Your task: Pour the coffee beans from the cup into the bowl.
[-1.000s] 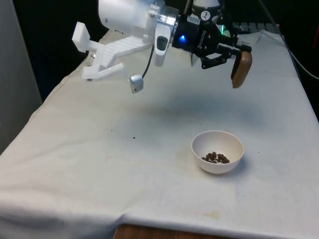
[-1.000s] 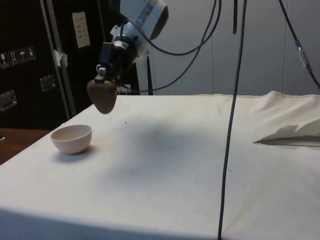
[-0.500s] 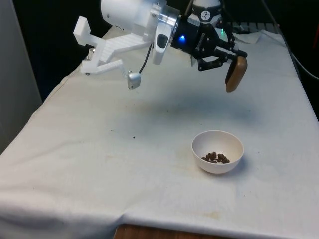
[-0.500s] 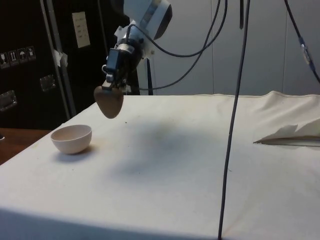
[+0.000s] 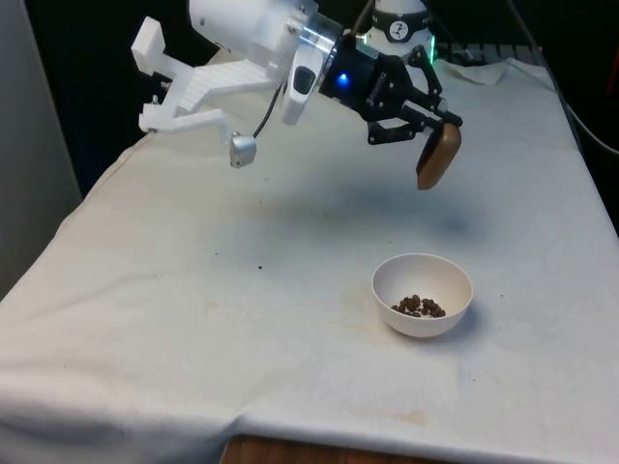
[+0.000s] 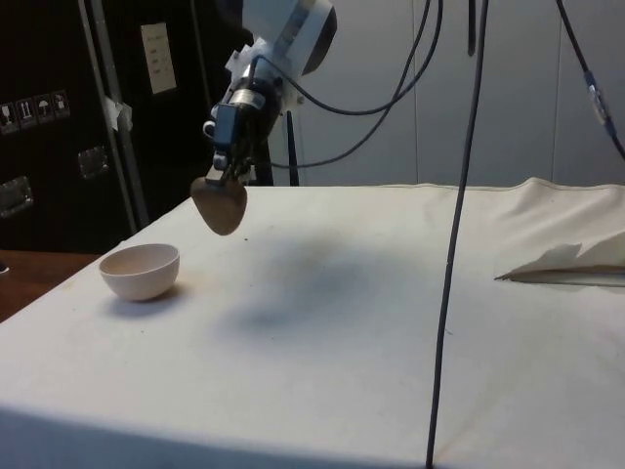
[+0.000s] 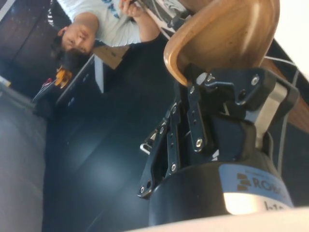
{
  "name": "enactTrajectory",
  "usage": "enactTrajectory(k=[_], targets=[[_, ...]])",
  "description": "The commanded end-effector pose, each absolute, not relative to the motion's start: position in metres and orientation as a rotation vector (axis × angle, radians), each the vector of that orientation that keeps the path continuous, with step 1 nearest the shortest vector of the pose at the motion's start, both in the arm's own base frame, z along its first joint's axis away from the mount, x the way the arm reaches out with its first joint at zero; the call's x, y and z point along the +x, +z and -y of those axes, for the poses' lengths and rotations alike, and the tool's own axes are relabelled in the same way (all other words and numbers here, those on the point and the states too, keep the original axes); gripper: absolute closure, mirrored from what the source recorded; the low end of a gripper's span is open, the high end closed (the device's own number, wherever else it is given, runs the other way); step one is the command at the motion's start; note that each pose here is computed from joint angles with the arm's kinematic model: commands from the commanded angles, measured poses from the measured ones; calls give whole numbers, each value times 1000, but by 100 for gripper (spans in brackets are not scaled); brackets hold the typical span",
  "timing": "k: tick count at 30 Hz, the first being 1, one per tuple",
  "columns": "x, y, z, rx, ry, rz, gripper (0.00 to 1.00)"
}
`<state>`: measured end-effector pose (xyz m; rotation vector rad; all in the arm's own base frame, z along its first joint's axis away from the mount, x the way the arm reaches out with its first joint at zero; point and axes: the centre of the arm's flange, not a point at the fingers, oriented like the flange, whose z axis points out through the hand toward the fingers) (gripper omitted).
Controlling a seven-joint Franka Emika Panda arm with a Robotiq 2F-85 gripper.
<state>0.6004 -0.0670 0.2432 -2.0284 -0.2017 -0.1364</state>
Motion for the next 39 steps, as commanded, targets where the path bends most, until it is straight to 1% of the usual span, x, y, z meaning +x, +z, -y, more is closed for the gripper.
enactTrajectory(k=[1, 18, 39], targets=[[601, 244, 69, -2054, -125, 194, 100], [601, 241, 82, -2144, -67, 163, 100], [606, 240, 101, -2277, -73, 102, 100]])
